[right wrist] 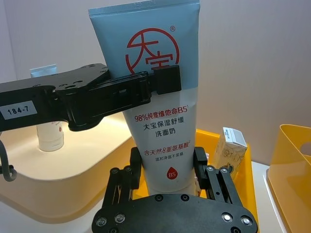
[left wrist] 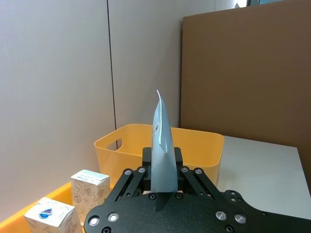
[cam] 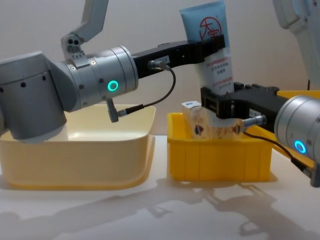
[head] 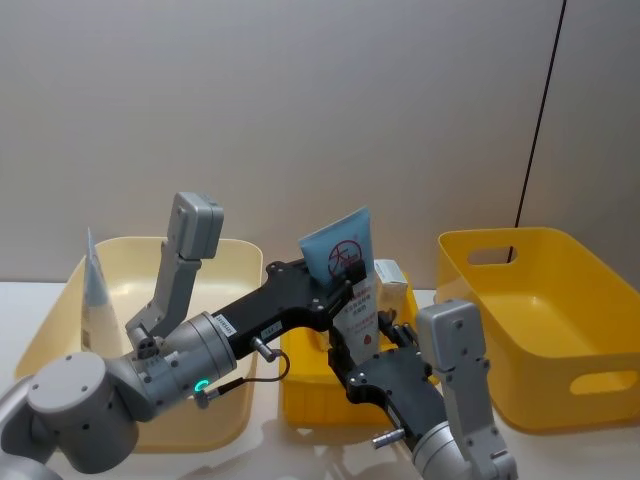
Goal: Bimanual collaborative sorting of washing and personal care products
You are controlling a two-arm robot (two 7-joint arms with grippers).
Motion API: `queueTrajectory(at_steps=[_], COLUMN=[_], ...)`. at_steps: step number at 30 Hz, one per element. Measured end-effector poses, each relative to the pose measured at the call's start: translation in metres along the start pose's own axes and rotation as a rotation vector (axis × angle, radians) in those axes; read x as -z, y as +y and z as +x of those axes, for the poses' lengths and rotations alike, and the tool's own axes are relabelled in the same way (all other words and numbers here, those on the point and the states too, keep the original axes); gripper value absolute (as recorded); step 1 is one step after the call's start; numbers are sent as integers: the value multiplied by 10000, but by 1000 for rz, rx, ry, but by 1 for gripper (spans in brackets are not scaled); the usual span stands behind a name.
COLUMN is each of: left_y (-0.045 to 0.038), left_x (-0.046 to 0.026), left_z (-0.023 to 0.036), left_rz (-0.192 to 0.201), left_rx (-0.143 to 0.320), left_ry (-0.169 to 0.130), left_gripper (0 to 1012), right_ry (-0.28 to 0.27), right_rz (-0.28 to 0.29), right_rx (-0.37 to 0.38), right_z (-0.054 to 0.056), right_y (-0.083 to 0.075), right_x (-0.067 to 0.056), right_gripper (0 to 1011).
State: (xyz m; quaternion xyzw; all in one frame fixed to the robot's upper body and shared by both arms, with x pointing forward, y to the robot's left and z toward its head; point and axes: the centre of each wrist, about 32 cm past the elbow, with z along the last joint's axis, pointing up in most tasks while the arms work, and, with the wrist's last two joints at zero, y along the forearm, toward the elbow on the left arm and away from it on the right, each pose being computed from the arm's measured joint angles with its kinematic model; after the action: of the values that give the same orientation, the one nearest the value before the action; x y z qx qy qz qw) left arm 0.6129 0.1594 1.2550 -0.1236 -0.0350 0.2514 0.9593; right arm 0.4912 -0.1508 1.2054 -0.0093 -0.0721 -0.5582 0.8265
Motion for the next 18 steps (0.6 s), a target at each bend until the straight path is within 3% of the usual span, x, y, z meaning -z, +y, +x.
queueTrajectory(at_steps=[10, 18], left_y=[2, 6], left_x=[0, -2], left_z=[2, 5], left_rz=[0, 0], left_rx=[0, -1], left_ry=[0, -1], left_gripper=[246, 502], right_ry=[2, 3], right_rz=[-1, -4], right_rx=[-1, 7], right_z=[7, 23], right_y=[-4, -4], right_x=[0, 3], right_gripper=[592, 532])
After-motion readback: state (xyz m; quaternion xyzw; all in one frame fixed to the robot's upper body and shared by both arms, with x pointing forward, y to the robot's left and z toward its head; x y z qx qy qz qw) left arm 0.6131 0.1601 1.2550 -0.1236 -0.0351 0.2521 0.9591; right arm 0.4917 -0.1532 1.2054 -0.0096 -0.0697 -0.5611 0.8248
